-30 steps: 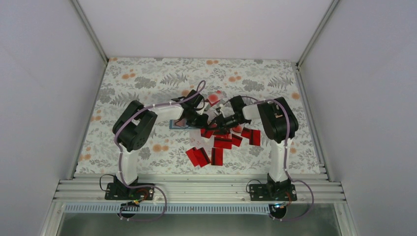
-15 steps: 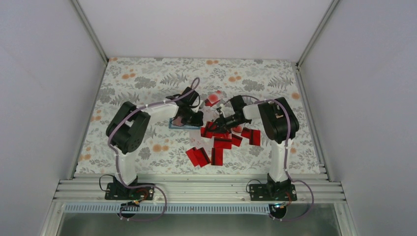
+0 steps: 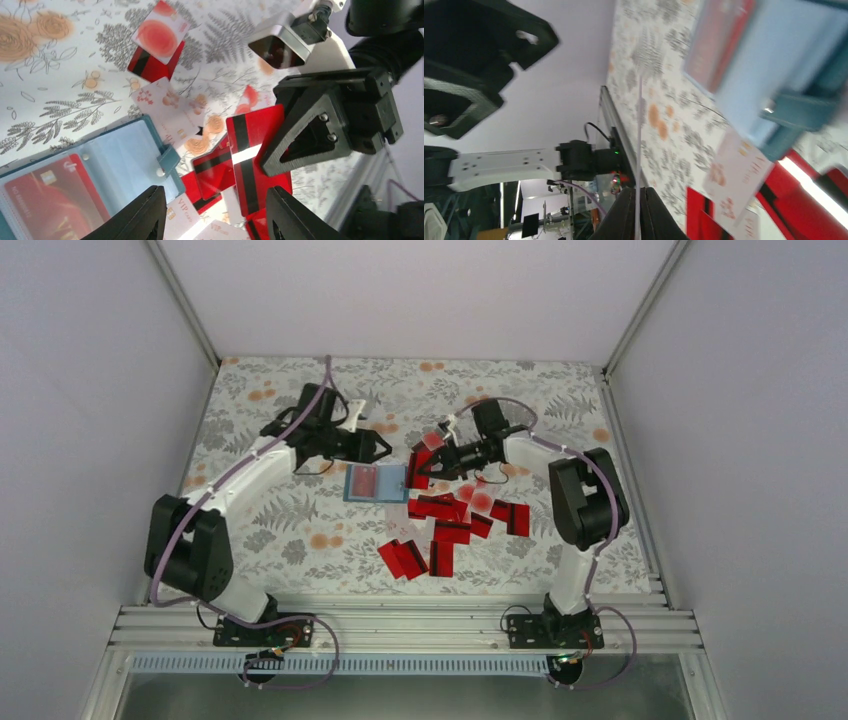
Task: Put the credit cards into the card holder
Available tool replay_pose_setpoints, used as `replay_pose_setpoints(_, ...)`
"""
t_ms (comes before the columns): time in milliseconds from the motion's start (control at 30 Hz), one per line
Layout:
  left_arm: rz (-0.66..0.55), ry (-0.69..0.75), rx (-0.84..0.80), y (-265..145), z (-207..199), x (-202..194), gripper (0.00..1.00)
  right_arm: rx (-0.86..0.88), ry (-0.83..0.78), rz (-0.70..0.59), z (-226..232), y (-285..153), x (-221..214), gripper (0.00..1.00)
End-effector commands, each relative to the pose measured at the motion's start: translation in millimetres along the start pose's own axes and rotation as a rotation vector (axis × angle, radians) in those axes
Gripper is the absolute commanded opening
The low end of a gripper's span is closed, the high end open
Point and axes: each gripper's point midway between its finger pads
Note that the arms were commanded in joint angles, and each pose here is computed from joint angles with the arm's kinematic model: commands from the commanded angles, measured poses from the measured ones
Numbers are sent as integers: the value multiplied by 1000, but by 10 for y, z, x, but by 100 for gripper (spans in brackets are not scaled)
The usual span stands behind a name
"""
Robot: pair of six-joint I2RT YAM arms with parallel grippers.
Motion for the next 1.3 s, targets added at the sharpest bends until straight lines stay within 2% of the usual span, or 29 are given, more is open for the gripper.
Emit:
replay_pose_setpoints(0,-65,95,-271,-349,-319,100,52,106,-98,5,591,-98,95,4)
replay_pose_setpoints(200,-73,168,-533,-601,-670,112,53,202,-218,38,1176,-115,113,4)
replay_pose_setpoints(367,-64,191,-654,-724,-845,126,54,246,-272,71,1526,-59,107,4)
replay_pose_setpoints(533,-52,176,-672,-712,-840,114,51,262,-305,81,1722,-14,127,4)
replay_pose_setpoints(800,-54,132,-679,-725,-801,86,31,271,-329,87,1810,9,154,4)
replay_pose_setpoints(933,-67,118,-670,-753,-742,120,25,280,-337,97,1831,16,148,4)
replay_pose_setpoints(1267,-52,76,-709,-786,-677,140,21,297,-358,112,1866,16,127,4)
Point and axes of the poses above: each gripper's point midway between its finger pads, its own y axis out along the fingers, its own z axis along the line the jaws close on, x = y × z
